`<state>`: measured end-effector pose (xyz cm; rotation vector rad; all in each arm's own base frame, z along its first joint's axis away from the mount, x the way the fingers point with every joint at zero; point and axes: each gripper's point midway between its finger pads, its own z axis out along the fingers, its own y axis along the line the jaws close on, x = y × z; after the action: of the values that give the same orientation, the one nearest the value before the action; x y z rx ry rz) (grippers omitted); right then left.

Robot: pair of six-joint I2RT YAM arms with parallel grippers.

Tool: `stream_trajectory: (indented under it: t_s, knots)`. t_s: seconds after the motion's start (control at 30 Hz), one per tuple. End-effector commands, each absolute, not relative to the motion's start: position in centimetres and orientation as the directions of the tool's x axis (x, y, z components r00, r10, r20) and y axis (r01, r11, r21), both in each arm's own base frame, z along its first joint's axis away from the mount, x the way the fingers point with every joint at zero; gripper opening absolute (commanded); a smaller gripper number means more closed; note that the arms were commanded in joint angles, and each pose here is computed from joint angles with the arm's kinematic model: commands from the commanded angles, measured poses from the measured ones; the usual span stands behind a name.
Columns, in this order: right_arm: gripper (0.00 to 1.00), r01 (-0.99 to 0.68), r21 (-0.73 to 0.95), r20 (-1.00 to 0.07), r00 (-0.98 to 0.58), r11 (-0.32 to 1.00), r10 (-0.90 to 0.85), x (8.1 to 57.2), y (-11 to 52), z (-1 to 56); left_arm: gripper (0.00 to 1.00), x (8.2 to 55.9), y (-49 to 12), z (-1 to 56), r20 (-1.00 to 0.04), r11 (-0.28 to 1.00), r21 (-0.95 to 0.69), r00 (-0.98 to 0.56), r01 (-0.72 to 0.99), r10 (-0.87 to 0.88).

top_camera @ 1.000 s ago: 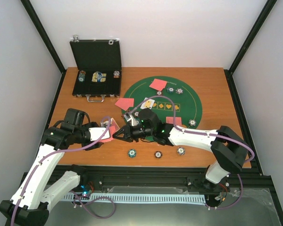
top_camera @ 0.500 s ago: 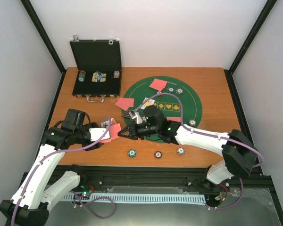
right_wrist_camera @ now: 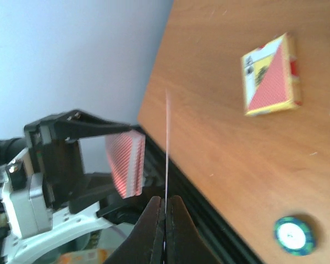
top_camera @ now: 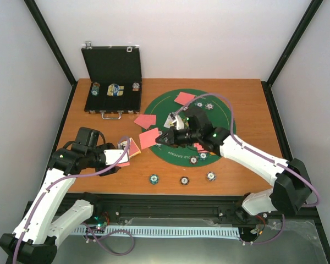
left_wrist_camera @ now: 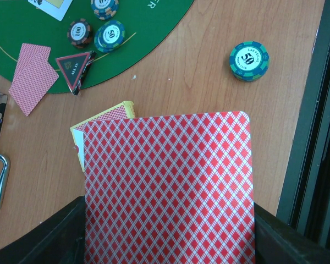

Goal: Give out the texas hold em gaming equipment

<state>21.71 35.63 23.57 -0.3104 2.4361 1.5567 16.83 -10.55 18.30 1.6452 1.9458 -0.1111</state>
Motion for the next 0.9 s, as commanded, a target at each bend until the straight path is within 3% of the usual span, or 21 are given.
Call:
stream_trajectory:
  t_s: [0.0,0.17,0.3,0.43,0.6,0.87]
  knots:
    - [0.03,-0.38,0.729,-0.387,-0.915,0.57,-0.115,24.0,32.4,22.2,0.37,17.0,-10.8,19.3,-0.486,0.222,0.333,-0.035,0.917,0.873]
    - [0.03,-0.412,0.33,-0.45,-0.86,0.849,-0.241,28.8,27.7,18.3,0.37,17.1,-10.8,19.2,-0.487,0.228,0.327,-0.043,0.917,0.872]
    - [0.03,-0.379,-0.051,-0.483,-0.8,0.924,-0.356,33.0,23.7,16.4,0.37,17.1,-10.7,19.1,-0.485,0.234,0.324,-0.052,0.917,0.873]
    - [0.03,-0.305,-0.354,-0.498,-0.738,0.884,-0.454,36.5,20.9,16.3,0.37,17.0,-10.5,19.0,-0.48,0.236,0.327,-0.055,0.915,0.876]
    - [0.03,-0.257,-0.543,-0.498,-0.667,0.799,-0.554,39.6,20.7,17.1,0.37,16.9,-10.5,19.1,-0.48,0.24,0.328,-0.058,0.914,0.875]
    - [0.03,-0.4,-0.724,-0.322,-0.525,0.563,-0.788,42.0,23.8,13.1,0.37,17.2,-10.6,19.5,-0.491,0.249,0.332,-0.059,0.91,0.869]
